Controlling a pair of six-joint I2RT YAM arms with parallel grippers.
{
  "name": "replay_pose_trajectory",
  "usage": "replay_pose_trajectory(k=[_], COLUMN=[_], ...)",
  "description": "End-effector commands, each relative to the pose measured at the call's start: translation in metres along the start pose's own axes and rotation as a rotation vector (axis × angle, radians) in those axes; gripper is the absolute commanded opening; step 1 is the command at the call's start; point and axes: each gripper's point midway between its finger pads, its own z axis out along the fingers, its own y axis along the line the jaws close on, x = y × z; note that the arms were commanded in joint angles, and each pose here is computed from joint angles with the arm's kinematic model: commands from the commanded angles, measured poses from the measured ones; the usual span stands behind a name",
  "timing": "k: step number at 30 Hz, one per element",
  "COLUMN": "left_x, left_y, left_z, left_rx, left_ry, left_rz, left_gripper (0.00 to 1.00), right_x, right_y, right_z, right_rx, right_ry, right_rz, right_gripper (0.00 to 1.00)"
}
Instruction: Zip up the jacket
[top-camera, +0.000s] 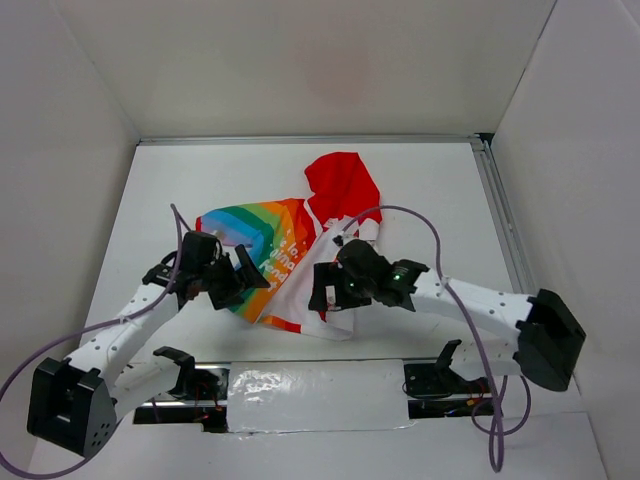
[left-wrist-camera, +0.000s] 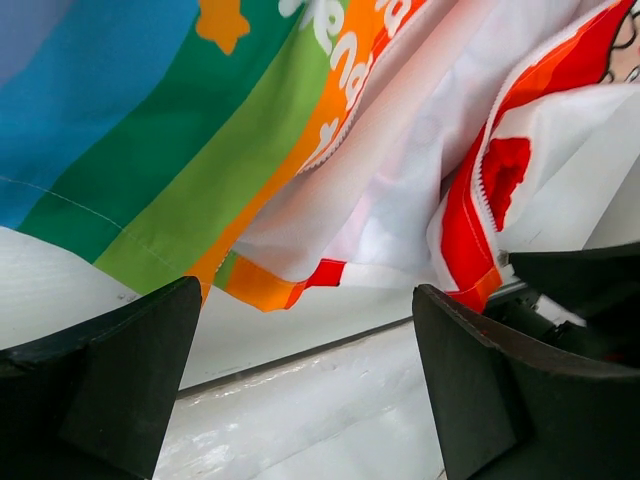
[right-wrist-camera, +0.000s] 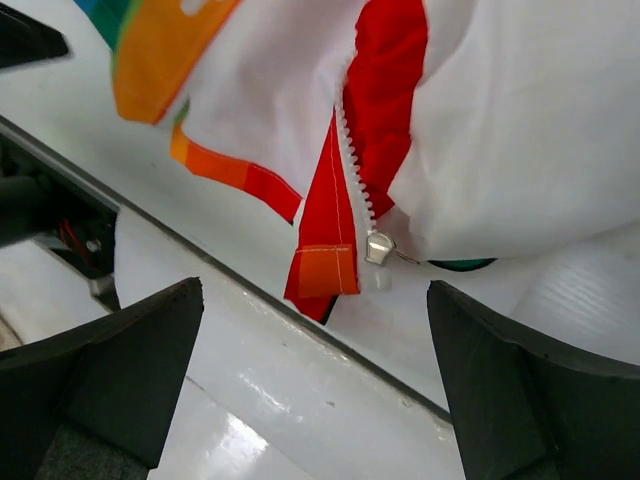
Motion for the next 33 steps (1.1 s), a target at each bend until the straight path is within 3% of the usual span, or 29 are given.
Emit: replay_pose_trajectory(k=[1,5,6,8,11,13,17,19,24,27,31,33], left_x=[-0.018,-0.020,-0.021,-0.021,-0.032,-0.037,-0.050,-0.051,-0.042,-0.037,-0.021,-0.016], left_y=[-0.010,-0.008,-0.005,0.000,0.019,0.023,0.018,0.014,-0.013,-0.025,-0.038,-0.037], left_z=[-0.017,-0.026,-0.027,-0.031,-0.033,-0.035,-0.039,-0.038,-0.032,-0.024,-0.011,-0.002], left_rx=[0.013,0.026,0.032,0.024,-0.024,-0.017,0.048,0.068,0.207,0.236,0.240,0.215], left_ry=[-0.069,-0.110,-0.117,-0.137,-0.208,-0.227,-0.231,-0.217,-0.129,-0.095,-0.027,0.005], left_rz=[-0.028,-0.146,-0.179,-0.220,-0.305,-0.310,-0.273,-0.238,-0.060,0.015,0.093,0.100], left_gripper=[0.99,0.99,0.99,0.99,0.99,0.99,0.99,0.99,0.99,0.99,0.99,0.99], right_x=[-0.005,0.001,-0.017,0.002,0.003,0.013,0.017,0.005,0.011,0.021,0.040,0.044], right_y=[0.044,0.079,0.101,0.110,0.145,0.141,0.127,0.127,0.079,0.042,0.022,0.017], right_z=[0.014,0.045,0.044,0.059,0.062,0.071,0.067,0.046,0.005,0.017,0.044,0.055], right_rx=[-0.142,-0.127,-0.129,-0.056,-0.013,0.061,0.136,0.105,0.129,0.128,0.111,0.130], right_ry=[0.038,0.105,0.056,0.105,0.054,0.058,0.051,-0.008,-0.037,0.012,0.127,0.157], right_rz=[-0.008,-0.142,-0.177,-0.269,-0.397,-0.455,-0.414,-0.361,-0.193,-0.059,-0.021,-0.036], right_gripper=[1.00,0.99,0.99,0.99,1.00,1.00,1.00,1.00,1.00,1.00,0.97,0.91])
